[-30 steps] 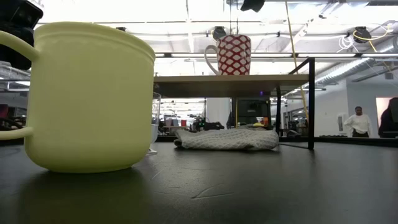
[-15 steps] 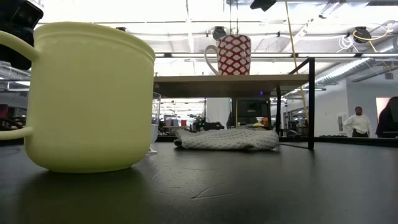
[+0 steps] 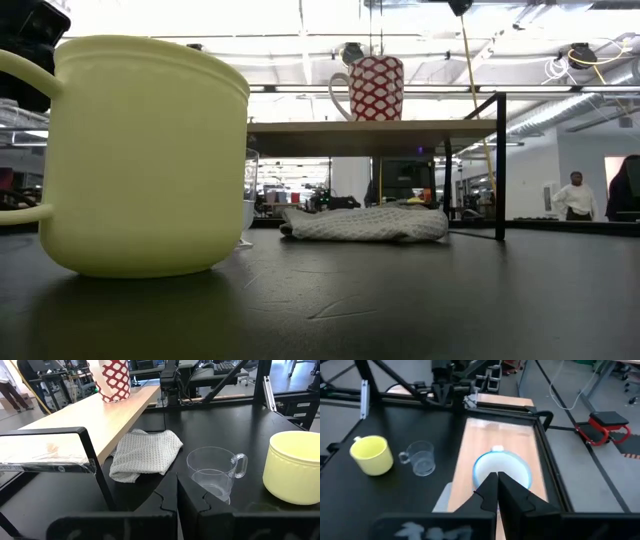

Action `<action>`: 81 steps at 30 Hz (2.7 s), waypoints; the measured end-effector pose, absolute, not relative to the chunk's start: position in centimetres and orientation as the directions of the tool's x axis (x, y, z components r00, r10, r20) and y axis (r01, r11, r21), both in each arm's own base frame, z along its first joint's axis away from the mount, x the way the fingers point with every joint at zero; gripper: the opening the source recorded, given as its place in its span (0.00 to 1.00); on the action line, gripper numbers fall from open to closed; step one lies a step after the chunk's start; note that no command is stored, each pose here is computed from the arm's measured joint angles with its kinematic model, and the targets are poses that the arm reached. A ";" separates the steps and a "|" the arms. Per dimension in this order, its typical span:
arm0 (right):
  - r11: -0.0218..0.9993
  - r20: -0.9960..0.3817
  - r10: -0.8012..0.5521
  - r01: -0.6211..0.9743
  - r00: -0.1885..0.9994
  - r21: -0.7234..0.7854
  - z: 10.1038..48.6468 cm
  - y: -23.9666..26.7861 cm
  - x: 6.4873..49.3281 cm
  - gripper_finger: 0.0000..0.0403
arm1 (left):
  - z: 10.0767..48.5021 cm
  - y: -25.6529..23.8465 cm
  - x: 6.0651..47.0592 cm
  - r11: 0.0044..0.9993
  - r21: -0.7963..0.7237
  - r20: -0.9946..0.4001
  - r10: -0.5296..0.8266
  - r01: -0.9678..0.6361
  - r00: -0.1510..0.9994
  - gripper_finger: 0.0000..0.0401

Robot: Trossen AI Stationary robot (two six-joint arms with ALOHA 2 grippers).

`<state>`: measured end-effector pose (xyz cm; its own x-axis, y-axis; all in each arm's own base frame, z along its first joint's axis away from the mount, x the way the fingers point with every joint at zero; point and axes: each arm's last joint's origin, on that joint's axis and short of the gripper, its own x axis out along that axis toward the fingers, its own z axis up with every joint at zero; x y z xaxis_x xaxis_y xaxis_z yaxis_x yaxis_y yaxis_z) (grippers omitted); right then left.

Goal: Stack small to large cups/mugs on shelf
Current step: Put the red mug on the shelf

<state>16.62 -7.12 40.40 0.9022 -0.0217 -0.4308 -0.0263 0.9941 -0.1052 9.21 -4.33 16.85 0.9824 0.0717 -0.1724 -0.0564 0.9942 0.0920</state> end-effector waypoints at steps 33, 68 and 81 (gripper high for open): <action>0.999 -0.315 -0.007 -0.004 0.949 -0.034 25.9 -2.8 8.9 0.00 | 18.0 -4.5 9.4 0.998 0.050 -0.078 0.049 -0.046 0.996 0.00; 0.999 -0.276 0.020 -0.032 0.961 -0.039 26.2 -2.5 8.3 0.00 | 29.7 -2.5 15.0 0.983 0.156 0.055 0.087 -0.094 0.995 0.00; 0.999 -0.276 0.020 -0.032 0.961 -0.039 26.2 -2.5 8.3 0.00 | 31.3 1.4 19.5 0.990 0.111 0.040 0.086 -0.090 0.996 0.00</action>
